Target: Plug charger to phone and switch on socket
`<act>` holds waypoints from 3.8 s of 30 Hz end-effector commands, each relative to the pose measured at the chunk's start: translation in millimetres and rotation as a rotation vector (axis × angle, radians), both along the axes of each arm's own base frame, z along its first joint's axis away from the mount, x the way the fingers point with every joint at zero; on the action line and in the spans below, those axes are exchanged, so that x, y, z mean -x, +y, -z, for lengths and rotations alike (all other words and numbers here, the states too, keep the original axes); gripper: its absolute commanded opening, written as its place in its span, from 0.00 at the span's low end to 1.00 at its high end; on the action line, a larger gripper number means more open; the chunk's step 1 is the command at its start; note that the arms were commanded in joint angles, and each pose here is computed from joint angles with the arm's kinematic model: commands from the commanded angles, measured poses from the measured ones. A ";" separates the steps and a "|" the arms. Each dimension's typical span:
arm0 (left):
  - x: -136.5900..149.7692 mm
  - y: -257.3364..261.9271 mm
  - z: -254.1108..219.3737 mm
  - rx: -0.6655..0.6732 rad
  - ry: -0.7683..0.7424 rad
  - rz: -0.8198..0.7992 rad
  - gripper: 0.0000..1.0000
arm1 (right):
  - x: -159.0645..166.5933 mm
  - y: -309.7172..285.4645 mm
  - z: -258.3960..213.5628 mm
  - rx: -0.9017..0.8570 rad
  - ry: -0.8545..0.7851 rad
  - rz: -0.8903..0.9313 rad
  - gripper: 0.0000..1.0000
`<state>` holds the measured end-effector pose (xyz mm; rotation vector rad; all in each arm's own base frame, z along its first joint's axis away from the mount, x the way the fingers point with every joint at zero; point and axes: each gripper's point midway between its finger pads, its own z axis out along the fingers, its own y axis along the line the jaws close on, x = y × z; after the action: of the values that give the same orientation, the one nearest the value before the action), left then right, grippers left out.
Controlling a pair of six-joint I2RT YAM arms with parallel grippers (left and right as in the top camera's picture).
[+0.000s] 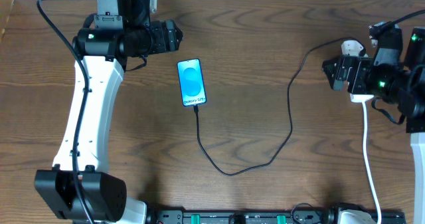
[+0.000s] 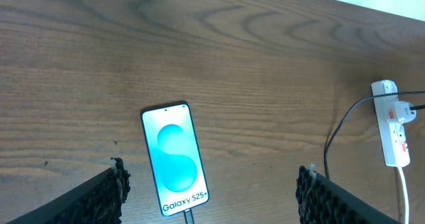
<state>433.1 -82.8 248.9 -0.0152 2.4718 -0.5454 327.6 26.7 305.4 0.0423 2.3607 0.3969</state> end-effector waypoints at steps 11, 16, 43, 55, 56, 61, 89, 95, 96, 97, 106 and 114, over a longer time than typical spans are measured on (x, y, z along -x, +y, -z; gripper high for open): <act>-0.4 3.1 -0.6 -0.012 -0.006 0.002 0.82 | 8.8 -7.1 16.4 0.185 -0.463 0.112 0.99; -0.4 3.1 -0.6 -0.012 -0.006 0.002 0.82 | 43.5 -11.6 50.0 0.181 -0.606 0.144 0.99; -0.4 3.1 -0.6 -0.012 -0.006 0.002 0.82 | 81.7 -12.4 148.8 0.140 -0.725 0.169 0.99; -0.4 3.1 -0.6 -0.012 -0.006 0.002 0.82 | 81.7 -12.4 148.8 0.140 -0.725 0.169 0.99; -0.4 3.2 -0.6 -0.012 -0.006 0.001 0.82 | 81.7 -12.4 148.8 0.140 -0.725 0.169 0.99; -0.4 3.1 -0.6 -0.012 -0.006 0.002 0.82 | 81.7 -12.4 148.8 0.140 -0.725 0.169 0.99; 36.3 10.9 -59.9 -0.213 -0.362 0.149 0.82 | 81.7 -12.4 148.8 0.140 -0.725 0.169 0.99; 66.9 12.8 -52.1 -0.225 -0.522 0.136 0.82 | 81.7 -12.4 148.8 0.140 -0.725 0.169 0.99; 74.5 13.2 -47.9 -0.235 -0.554 0.140 0.82 | 81.7 -12.4 148.8 0.140 -0.725 0.169 0.99; 82.2 13.7 -43.6 -0.245 -0.583 0.144 0.82 | 81.7 -12.4 148.8 0.140 -0.725 0.169 0.99; 146.7 28.3 5.6 -0.328 -0.750 0.094 0.82 | 81.7 -12.4 148.8 0.140 -0.725 0.169 0.99; 173.9 38.0 44.5 -0.359 -0.843 0.034 0.82 | 81.7 -12.4 148.8 0.140 -0.725 0.169 0.99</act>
<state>264.0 -52.0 215.8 0.3512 1.7281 -0.1161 246.2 12.6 156.8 0.0246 1.6475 0.1143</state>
